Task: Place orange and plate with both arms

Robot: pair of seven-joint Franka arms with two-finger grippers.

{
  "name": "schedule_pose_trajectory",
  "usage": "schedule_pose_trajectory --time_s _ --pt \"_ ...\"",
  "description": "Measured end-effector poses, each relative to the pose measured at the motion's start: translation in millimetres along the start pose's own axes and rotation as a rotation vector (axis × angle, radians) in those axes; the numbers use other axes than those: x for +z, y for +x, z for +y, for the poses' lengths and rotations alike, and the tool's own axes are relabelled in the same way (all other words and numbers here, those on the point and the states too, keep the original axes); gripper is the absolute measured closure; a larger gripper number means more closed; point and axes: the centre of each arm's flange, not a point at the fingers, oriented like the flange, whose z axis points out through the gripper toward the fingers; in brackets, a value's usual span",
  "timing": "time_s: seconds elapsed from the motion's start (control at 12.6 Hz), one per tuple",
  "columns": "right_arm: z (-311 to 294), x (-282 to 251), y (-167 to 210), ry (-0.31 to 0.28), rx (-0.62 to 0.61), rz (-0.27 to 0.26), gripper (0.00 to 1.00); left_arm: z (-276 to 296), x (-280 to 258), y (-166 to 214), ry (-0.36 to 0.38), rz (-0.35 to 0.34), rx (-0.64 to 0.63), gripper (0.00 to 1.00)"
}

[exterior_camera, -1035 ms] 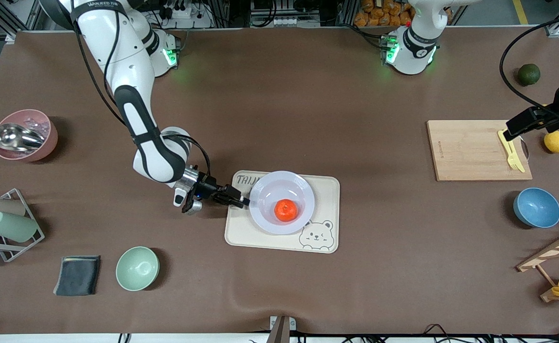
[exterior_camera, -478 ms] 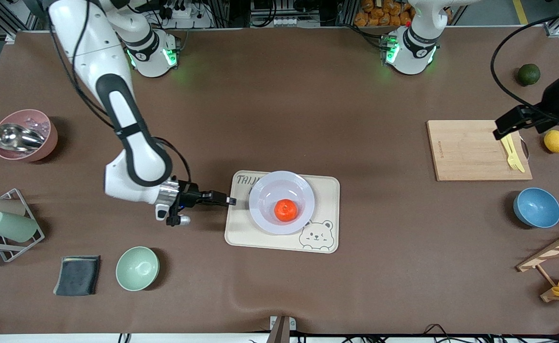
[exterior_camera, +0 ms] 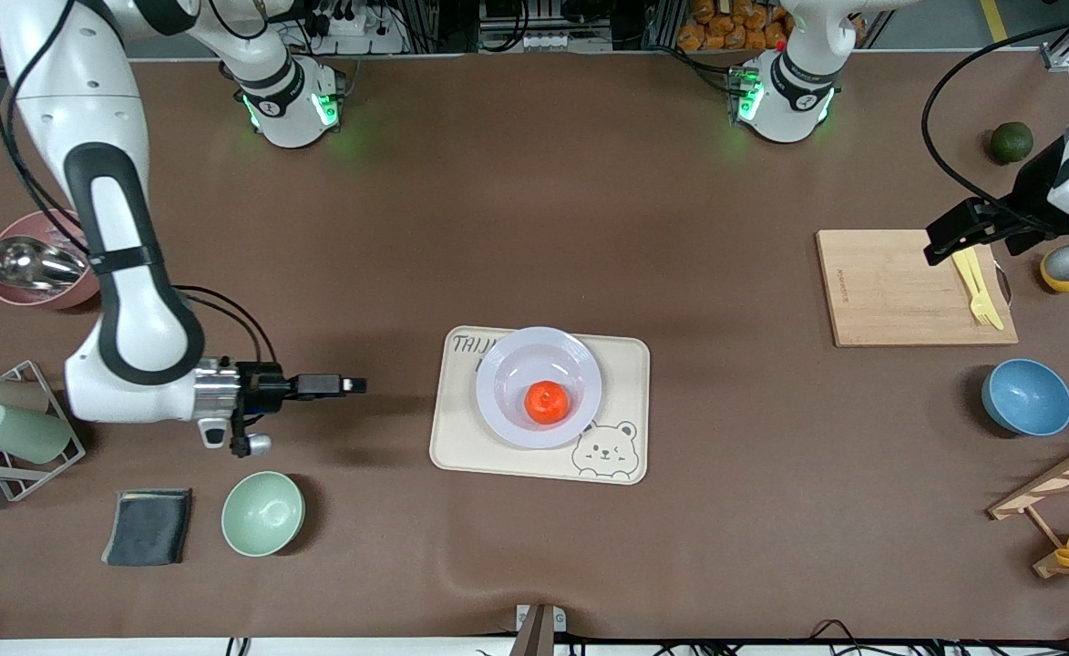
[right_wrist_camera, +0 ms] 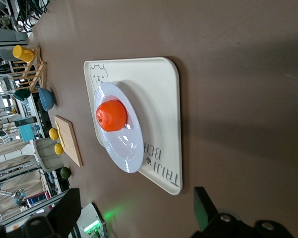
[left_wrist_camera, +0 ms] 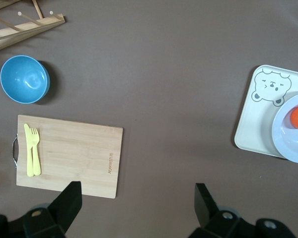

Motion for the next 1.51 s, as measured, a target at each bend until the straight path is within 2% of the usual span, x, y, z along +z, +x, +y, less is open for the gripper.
schedule_pose_trajectory --time_s 0.16,0.32,0.56,0.72,0.96,1.19,1.35,1.51 --pt "12.8 -27.5 0.4 -0.019 -0.001 -0.017 0.0 0.0 0.0 0.0 0.0 0.0 0.0 0.0" --pt "15.7 -49.9 0.2 -0.064 -0.024 -0.043 0.0 0.0 0.0 0.0 0.0 0.0 0.0 0.0" --pt "4.7 -106.2 -4.2 -0.194 -0.01 -0.119 0.0 0.0 -0.5 -0.1 0.0 0.001 0.0 0.0" --pt "-13.6 -143.7 -8.2 -0.26 0.01 -0.136 0.0 0.0 -0.8 -0.2 0.0 0.002 0.0 0.0" --pt "-28.6 -168.1 -11.2 -0.378 -0.003 -0.135 0.0 0.0 -0.9 -0.2 0.0 0.002 0.0 0.0" --pt "-64.9 -203.6 -28.9 -0.547 -0.016 -0.091 0.0 6.6 -1.3 -1.9 -0.001 0.002 0.013 0.0" --pt "-103.7 -225.7 -51.7 -0.602 -0.019 -0.052 0.0 15.7 -1.0 -4.1 0.0 0.002 0.029 0.0" --pt "-124.1 -237.7 -74.6 -0.636 -0.023 -0.037 0.0 9.2 -1.0 -2.4 0.001 0.002 0.017 0.0"
